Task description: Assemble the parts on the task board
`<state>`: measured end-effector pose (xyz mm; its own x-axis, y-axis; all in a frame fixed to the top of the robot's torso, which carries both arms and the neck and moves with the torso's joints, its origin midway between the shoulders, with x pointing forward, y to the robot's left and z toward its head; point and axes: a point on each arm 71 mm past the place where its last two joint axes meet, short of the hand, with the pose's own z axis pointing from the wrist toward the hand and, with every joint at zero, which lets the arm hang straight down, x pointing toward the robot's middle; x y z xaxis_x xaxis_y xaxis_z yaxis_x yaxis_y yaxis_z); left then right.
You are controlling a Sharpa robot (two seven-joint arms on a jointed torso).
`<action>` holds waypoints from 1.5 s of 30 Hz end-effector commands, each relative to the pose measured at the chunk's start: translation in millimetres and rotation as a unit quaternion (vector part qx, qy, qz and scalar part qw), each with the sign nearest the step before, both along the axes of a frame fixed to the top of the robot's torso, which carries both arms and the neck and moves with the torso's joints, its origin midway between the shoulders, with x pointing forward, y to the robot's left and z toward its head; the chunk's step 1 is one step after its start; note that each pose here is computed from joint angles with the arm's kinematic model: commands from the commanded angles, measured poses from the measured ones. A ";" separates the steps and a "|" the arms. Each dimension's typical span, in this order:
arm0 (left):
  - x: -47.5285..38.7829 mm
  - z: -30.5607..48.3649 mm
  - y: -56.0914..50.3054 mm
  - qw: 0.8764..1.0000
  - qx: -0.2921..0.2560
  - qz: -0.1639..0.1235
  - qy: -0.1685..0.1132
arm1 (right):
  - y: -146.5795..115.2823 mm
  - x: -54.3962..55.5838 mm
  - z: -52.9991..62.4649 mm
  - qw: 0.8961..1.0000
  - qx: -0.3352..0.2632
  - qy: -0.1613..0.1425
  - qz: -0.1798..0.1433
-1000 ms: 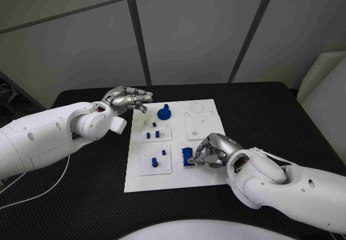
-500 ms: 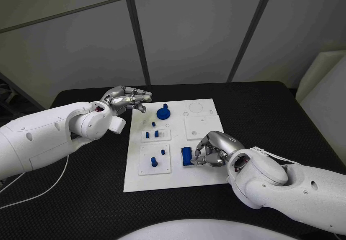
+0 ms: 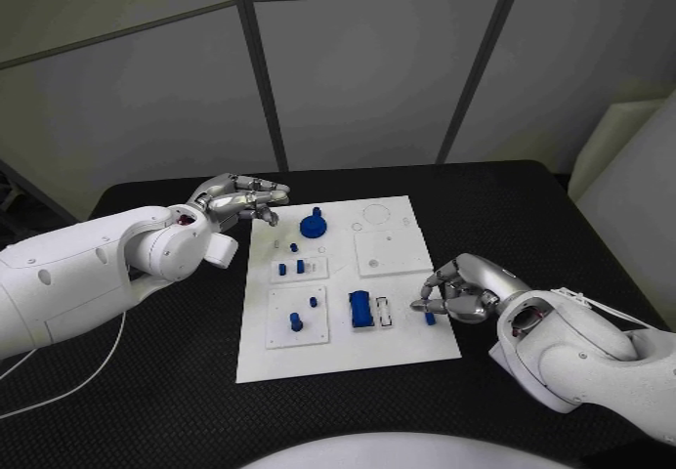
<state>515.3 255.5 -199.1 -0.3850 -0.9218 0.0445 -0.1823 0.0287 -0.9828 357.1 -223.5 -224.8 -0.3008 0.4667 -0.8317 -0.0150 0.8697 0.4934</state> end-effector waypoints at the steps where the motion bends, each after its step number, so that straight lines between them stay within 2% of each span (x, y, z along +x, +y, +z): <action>1: -0.1 0.9 -0.6 1.000 -0.003 -0.004 0.000 | -11.5 0.0 -0.7 1.000 -0.008 0.011 0.005; 5: -0.3 1.0 -0.9 1.000 -0.004 -0.004 -0.001 | -22.7 1.5 -3.6 0.998 -0.059 0.016 0.019; 11: -1.8 0.0 -1.4 1.000 -0.005 -0.007 0.000 | -21.1 7.1 -7.2 0.992 -0.120 -0.002 0.038; 25: -2.6 -1.1 0.3 1.000 -0.004 -0.006 0.002 | -6.1 14.4 -11.1 0.990 -0.134 -0.019 0.044; 31: -2.8 -1.7 -0.2 1.000 -0.004 -0.008 0.005 | -1.2 16.2 -14.8 0.987 -0.151 -0.009 0.055; 38: -2.9 -1.9 0.4 1.000 -0.003 -0.008 0.006 | 2.4 17.3 -21.9 0.978 -0.197 0.016 0.071; 45: -2.9 -2.1 0.6 1.000 -0.003 -0.009 0.007 | 7.1 17.8 -24.6 0.972 -0.221 0.020 0.080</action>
